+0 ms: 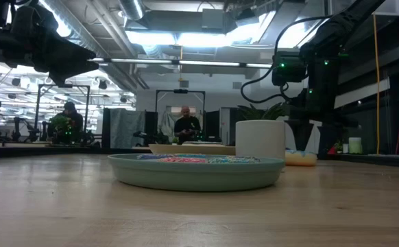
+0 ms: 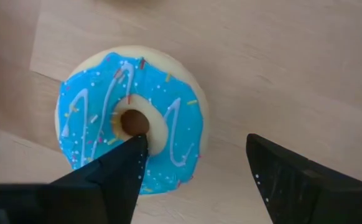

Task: Pick & Place donuts
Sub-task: Put the large blue donut on the gray plate

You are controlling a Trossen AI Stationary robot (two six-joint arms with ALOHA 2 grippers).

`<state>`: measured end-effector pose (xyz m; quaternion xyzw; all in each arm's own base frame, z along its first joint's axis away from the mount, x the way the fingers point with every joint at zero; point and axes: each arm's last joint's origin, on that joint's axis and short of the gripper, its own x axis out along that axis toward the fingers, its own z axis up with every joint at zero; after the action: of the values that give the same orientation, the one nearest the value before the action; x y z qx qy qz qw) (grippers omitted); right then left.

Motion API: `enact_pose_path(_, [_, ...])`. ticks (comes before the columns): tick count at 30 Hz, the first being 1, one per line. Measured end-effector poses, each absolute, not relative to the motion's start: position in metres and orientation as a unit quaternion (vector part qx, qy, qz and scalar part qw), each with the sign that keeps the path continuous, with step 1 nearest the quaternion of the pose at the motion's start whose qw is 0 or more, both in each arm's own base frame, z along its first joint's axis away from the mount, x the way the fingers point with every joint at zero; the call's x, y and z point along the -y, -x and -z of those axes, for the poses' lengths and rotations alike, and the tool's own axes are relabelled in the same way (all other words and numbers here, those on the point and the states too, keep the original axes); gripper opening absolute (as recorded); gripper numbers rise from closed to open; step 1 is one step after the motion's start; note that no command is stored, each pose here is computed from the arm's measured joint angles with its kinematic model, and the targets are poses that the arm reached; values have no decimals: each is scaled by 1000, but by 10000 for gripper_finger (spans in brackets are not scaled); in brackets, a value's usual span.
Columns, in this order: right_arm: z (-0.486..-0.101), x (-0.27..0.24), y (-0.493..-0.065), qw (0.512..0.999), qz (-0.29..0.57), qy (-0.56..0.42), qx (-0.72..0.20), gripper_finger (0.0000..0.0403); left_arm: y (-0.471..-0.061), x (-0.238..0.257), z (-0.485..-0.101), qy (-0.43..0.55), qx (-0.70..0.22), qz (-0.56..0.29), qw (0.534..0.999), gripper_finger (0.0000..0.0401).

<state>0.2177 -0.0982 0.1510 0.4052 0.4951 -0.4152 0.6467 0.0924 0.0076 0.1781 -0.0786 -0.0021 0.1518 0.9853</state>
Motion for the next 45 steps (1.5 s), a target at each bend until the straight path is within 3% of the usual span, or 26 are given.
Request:
enact_pose_path(13, [-151,99,-217,651,420,-392,-496,169,-92,-8,-178,79,2,-152,985,196])
enact_pose_path(31, [-151,99,-218,655,425,-385,-492,52,-92,-8,-178,79,2,-152,985,196])
enact_pose_path(45, [-189,106,-232,678,389,-338,-524,41,-92,-8,-178,79,2,-152,985,196])
